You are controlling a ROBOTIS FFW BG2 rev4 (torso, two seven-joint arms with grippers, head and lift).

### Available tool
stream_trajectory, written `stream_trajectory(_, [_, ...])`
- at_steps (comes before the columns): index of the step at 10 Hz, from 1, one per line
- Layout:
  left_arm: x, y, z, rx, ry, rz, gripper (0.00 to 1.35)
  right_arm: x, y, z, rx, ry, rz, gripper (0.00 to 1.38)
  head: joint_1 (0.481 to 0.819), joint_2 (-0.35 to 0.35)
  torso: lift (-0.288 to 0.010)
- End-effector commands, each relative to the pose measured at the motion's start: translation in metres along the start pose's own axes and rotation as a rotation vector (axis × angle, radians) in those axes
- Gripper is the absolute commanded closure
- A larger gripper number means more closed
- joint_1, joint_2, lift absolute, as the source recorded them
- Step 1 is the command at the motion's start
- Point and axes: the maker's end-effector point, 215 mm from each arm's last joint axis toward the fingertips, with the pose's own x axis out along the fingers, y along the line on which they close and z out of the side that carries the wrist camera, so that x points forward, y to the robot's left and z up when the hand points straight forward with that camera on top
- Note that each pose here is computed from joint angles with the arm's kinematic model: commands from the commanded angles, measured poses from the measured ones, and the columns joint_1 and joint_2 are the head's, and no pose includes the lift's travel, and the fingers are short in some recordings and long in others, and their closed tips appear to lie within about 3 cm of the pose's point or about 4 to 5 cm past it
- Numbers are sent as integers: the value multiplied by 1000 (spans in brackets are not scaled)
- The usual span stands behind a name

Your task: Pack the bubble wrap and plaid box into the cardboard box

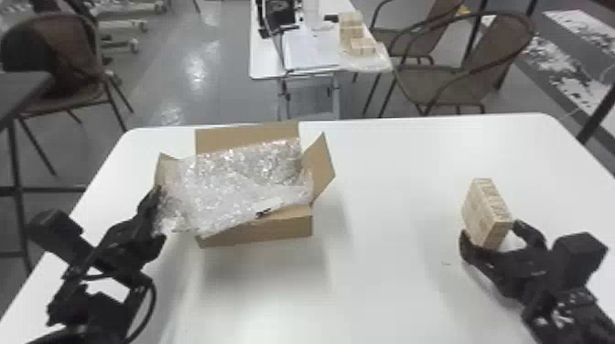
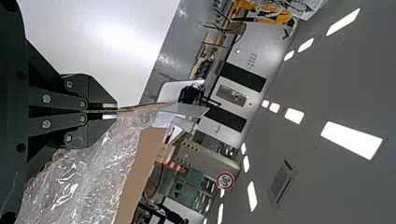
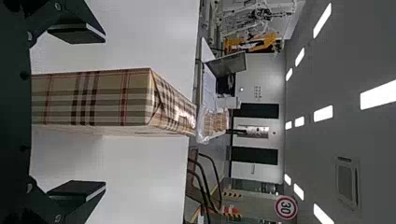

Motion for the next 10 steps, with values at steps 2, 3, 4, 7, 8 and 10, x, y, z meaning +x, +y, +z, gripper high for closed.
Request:
stream_trajectory(2, [1, -2, -3, -4, 4, -4, 1213, 23, 26, -10, 47, 10, 43, 740, 695, 94, -159])
stream_trajectory(3, [0, -1, -4, -6, 6, -4, 1213, 25, 27, -9, 45, 11, 42, 906, 695, 105, -159])
stream_trajectory(4, [0, -1, -5, -6, 8, -3, 1211, 26, 30, -8, 46, 9, 47, 958, 695, 110, -159])
stream_trajectory(7, [0, -2, -5, -9, 8, -7, 1213, 22, 30, -6, 51, 0, 44, 1070, 695, 115, -159])
stream_trajectory(8, [0, -3, -6, -11, 8, -7, 1211, 21, 32, 1, 63, -22, 45, 1070, 695, 115, -159])
stream_trajectory(10, [1, -6, -7, -14, 10, -14, 1213, 22, 53, 51, 71, -119, 82, 1070, 695, 119, -159])
